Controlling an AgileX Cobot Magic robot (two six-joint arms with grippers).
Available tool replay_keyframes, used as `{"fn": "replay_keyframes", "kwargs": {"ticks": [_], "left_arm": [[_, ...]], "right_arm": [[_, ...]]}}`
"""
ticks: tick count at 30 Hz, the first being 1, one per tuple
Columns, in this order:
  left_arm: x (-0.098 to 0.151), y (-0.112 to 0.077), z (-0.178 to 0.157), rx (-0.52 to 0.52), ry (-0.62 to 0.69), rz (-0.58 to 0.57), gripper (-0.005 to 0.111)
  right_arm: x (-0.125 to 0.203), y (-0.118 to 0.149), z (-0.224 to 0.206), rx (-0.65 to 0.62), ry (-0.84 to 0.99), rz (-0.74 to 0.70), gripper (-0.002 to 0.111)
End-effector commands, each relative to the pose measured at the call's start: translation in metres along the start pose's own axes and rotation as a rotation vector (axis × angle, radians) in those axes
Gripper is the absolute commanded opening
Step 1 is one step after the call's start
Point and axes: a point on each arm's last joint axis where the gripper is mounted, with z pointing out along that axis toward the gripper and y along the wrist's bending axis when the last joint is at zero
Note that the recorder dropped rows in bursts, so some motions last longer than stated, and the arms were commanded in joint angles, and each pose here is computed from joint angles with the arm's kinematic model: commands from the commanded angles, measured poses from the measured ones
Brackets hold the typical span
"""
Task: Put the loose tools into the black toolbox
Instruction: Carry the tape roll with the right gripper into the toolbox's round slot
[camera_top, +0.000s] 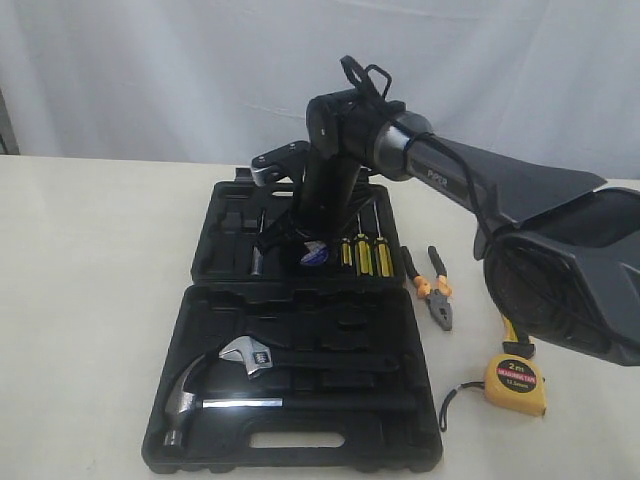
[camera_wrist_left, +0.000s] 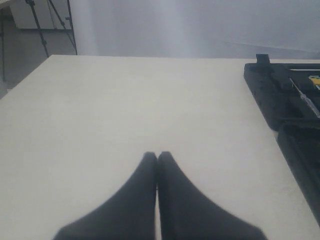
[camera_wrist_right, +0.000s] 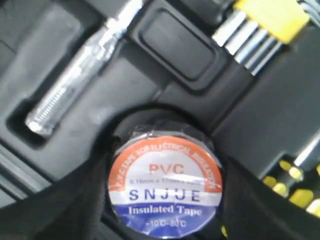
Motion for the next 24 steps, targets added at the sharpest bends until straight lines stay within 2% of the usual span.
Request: {"fn": "replay_keyframes", "kwargs": {"ticks": [1,17,19,24], "left_arm": [[-0.0009,-0.0001,0.0000,0.002,-0.013,-0.003,0.000],[-0.0009,-0.0001,0.0000,0.002,-0.013,-0.003,0.000],[-0.0009,-0.0001,0.0000,0.002,-0.013,-0.003,0.000],[-0.0009,-0.0001,0.0000,0.002,-0.013,-0.003,0.000]], "right_arm": [[0.0034,-0.0016,0.0025,0.010,0.036,0.000,0.000],[-0.0015,0.0028,0.0025,-0.039,-0.018,-0.002,0.000],[-0.0013,0.0029,0.0025,-0.039,-0.016,-0.002,0.007],[-0.0010,0.0029,0.0025,-0.039,-0.012,-0.002,0.044]]}}
